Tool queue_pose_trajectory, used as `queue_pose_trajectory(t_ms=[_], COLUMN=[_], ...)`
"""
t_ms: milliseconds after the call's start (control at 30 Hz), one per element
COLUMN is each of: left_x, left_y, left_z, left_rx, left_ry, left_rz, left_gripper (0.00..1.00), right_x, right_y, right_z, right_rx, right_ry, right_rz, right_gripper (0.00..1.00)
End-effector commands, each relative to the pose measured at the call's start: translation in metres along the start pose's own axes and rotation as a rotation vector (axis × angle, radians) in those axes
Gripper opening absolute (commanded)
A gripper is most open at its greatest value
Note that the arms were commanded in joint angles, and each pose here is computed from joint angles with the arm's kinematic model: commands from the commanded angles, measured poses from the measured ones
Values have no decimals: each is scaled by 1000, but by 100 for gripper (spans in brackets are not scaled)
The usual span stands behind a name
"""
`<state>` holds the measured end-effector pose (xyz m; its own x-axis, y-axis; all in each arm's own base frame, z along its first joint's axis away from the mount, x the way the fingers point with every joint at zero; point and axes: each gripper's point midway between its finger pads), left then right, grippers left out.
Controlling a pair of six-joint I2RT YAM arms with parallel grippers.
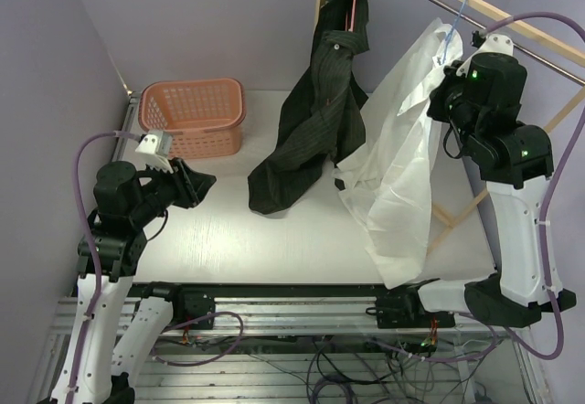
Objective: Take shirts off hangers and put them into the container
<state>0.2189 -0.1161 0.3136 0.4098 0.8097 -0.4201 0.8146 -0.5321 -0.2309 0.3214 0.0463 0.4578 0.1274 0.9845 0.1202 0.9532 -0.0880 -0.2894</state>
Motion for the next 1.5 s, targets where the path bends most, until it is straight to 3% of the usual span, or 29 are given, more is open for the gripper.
queue_pose_trajectory(t_ms=[0,267,533,867,1133,1467], left_x=[-6,-8,-8,-9,-14,-29], left_y=[0,0,-2,-8,-13,-22], left_z=[-6,-7,-9,-15,-20,-41], left_rx=[-30,-41,-48,-60,-77,-117], left_ry=[17,9,16,46,54,82], left_rz=[28,37,31,23,33,66], left_gripper=[41,40,40,40,41,43], right_x=[-10,-27,-15,-3,20,43], right_y=[-8,-28,-54,-62,-84,-113], right_z=[-4,-51,-98,-105,-115,-100], right_rx=[-16,-175,-288,-351,-369,-310], right_ry=[6,-3,32,49,63,37], right_rz=[35,99,11,-76,-239,-430], right_gripper=[0,0,0,0,0,0])
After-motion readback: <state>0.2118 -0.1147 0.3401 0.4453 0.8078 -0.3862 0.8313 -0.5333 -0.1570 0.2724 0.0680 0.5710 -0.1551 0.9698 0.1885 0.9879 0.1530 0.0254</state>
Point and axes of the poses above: each gripper's point midway between its finger pads, its own y axis out along the fingers, its own x axis along the line the jaws close on, z = x × y
